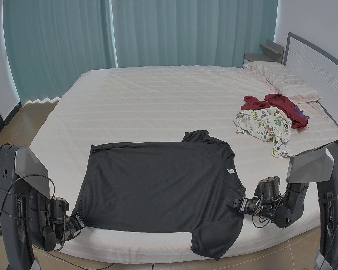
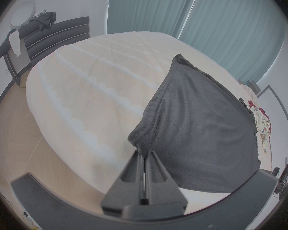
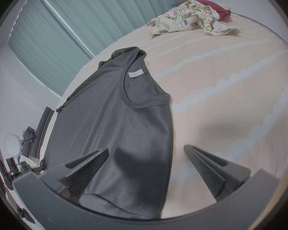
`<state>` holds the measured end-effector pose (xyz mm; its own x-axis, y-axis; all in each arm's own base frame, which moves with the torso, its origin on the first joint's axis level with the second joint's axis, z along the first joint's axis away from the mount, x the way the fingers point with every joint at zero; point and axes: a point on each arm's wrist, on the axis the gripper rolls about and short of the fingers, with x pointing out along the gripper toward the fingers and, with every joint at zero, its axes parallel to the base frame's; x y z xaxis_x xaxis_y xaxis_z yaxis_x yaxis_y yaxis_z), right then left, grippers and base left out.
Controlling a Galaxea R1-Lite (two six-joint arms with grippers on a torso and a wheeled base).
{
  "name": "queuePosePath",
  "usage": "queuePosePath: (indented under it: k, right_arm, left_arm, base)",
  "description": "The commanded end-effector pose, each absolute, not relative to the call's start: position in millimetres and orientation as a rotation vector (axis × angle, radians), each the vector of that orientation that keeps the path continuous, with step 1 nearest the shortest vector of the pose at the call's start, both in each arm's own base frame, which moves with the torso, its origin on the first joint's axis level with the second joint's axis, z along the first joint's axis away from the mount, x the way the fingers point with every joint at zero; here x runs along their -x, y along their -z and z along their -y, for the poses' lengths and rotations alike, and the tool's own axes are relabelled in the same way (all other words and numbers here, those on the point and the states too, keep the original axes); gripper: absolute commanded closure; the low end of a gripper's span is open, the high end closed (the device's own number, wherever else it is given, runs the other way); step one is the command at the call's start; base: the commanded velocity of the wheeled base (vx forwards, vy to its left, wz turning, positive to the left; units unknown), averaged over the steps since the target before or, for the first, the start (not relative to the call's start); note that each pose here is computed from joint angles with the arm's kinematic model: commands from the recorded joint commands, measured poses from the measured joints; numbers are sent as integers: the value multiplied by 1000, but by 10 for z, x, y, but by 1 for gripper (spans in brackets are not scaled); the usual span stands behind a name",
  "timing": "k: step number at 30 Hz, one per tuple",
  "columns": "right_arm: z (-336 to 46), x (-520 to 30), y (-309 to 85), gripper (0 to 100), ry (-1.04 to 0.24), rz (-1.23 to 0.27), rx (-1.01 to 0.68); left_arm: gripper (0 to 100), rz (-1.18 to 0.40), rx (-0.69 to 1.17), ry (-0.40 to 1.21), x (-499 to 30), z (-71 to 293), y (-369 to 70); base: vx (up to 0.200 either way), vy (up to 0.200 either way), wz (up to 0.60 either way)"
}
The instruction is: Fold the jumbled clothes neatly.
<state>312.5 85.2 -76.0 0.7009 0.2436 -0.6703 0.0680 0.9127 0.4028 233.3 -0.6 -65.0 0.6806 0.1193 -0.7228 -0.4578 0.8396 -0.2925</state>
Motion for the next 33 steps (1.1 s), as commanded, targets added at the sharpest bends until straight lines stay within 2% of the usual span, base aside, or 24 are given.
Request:
queuePosePath:
  k: [1,2,3,9,12,19,27,28,33]
  right_arm:
    - [-894,-3244,792,0,-114,-775,-413]
    - [-905,-3264,794,0,-113,-781,-411]
    - [-911,-3287,792,100,-110,-793,-409]
    - [-935,-3470,743,100,-100,-743,-420]
    - [-910,-3623,645,100,-85,-662,-424]
    - [-897,-3917,538,100,-122,-563,-374]
    - [-962,-4090,631,100,-164,-571,-324]
    - [-965,-4102,636,0,-163,-573,-324]
    - [-943,-4106,642,0,-148,-577,-318]
  left_arm:
    - [100,-772,483,-346,-2283,-4,655]
    - [100,-771,483,-345,-2287,-4,655]
    - [100,-773,484,-347,-2282,-4,658]
    - [100,-778,482,-347,-2279,-4,669]
    - [100,-780,482,-348,-2275,-4,669]
    - [100,-790,483,-347,-2269,0,690]
    - [100,-800,480,-343,-2266,10,714]
    - [100,-800,480,-343,-2266,10,714]
    - [100,-800,481,-344,-2266,10,714]
  base:
    - [0,0,0]
    - [0,0,0]
    - [0,0,0]
    - [0,0,0]
    - [0,0,0]
    - [0,0,0]
    - [0,0,0]
    - [0,0,0]
    - [0,0,0]
